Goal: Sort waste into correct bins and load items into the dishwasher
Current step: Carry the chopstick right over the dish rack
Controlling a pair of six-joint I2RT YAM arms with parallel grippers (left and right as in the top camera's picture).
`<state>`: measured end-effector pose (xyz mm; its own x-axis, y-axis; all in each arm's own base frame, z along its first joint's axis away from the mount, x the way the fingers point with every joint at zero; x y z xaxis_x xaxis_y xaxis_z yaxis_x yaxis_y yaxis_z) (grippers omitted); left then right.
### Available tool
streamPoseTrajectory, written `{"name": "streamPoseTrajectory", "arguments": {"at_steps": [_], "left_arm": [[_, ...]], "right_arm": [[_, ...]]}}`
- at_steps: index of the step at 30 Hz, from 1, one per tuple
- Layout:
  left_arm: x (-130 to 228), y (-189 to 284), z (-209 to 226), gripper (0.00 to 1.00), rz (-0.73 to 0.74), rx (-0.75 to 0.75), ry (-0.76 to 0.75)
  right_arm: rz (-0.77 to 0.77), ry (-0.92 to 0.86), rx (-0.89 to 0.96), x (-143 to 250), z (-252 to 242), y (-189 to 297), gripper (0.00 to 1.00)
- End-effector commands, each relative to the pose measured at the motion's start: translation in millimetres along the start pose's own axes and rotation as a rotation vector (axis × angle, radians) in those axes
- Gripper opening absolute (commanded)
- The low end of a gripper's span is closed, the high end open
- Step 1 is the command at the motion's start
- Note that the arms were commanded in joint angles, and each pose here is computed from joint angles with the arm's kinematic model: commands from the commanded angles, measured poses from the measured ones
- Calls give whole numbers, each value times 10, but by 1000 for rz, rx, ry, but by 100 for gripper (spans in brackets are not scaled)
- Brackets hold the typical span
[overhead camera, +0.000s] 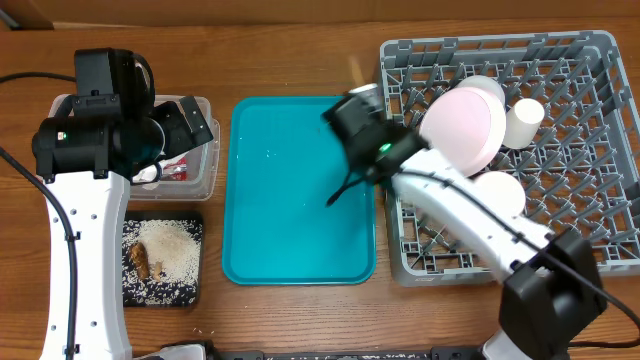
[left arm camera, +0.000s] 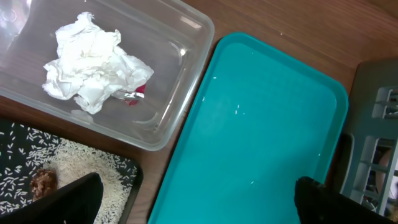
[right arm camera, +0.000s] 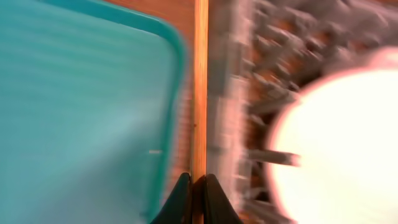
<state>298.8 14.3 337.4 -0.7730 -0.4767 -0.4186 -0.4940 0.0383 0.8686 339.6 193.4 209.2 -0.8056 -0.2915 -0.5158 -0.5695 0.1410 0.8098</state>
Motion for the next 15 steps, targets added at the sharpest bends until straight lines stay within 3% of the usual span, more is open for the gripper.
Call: {"name": "streamPoseTrajectory", "arguments": {"at_steps": [1, 15], "left_arm": [[-19, 46, -19, 100, -16, 8, 3], [-19, 46, -20, 100, -16, 8, 3]], "right_arm": [[32, -75, -16, -22, -267, -21, 4], [154, -56, -71, 91, -584, -194, 4]]}}
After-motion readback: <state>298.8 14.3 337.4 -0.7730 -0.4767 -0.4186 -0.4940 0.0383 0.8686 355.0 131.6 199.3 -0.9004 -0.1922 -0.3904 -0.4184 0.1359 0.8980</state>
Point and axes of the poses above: each gripper's point midway between its finger pads, its own y axis back along the fingers, its own z axis along the line the jaws close on, x = y × z, the point moved 9 cm from there along y, back along the fingers, and after that the axes turned 3 degrees about y, right-handed, at the moved point
